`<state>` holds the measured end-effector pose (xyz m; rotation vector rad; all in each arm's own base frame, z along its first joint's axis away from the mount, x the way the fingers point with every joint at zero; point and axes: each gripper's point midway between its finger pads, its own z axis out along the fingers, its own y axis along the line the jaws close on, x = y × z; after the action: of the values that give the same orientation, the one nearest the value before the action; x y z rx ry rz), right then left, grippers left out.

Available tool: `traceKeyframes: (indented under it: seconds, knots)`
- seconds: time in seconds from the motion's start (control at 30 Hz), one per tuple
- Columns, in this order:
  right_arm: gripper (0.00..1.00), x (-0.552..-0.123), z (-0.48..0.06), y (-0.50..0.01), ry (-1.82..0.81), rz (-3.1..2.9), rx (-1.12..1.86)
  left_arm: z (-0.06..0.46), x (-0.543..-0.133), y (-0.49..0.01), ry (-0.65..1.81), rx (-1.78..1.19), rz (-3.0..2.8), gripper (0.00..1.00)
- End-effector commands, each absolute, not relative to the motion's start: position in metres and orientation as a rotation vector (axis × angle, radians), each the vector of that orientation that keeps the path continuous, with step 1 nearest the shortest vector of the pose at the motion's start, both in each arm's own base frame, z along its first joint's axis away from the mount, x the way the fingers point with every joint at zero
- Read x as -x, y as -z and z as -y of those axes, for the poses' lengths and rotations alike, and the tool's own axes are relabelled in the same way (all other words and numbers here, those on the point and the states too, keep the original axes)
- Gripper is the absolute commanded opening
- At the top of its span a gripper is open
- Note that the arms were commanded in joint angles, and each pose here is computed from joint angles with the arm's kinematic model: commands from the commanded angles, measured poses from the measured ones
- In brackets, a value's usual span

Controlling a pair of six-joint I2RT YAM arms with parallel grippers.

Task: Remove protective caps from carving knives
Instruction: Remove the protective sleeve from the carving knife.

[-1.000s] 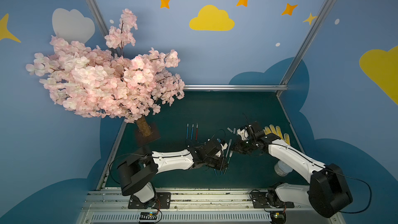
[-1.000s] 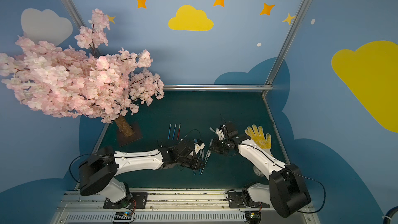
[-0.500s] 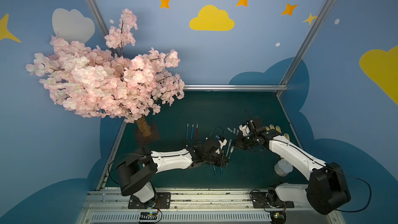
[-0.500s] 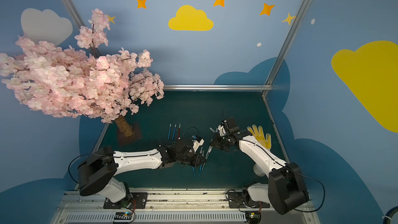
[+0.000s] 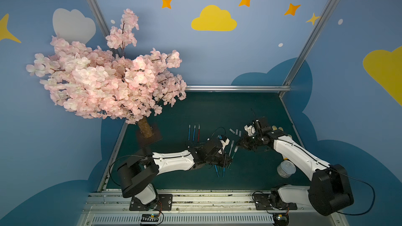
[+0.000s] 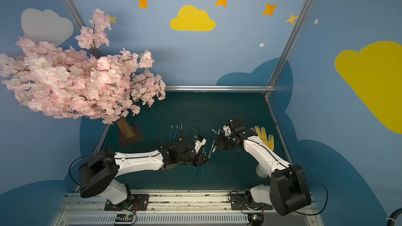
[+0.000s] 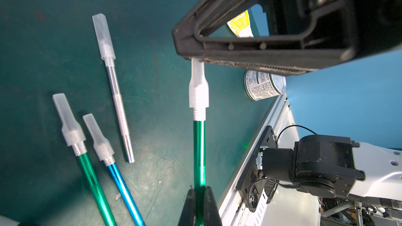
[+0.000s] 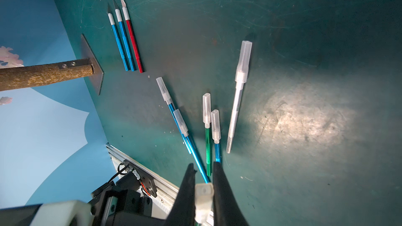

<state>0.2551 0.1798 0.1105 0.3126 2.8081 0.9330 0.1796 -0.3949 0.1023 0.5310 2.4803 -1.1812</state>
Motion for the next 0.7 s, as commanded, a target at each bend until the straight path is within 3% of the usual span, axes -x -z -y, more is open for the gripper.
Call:
traceKeyframes:
  seconds: [0.0, 0.67]
  knots:
    - [0.12, -0.302, -0.161, -0.131, -0.814, -2.634, -0.326, 0.378, -0.147, -0.074, 1.161, -0.597, -2.650, 0.06]
    - [0.09, -0.317, -0.148, -0.141, -0.792, -2.565, -0.403, 0.378, -0.144, -0.070, 1.178, -0.591, -2.668, 0.05]
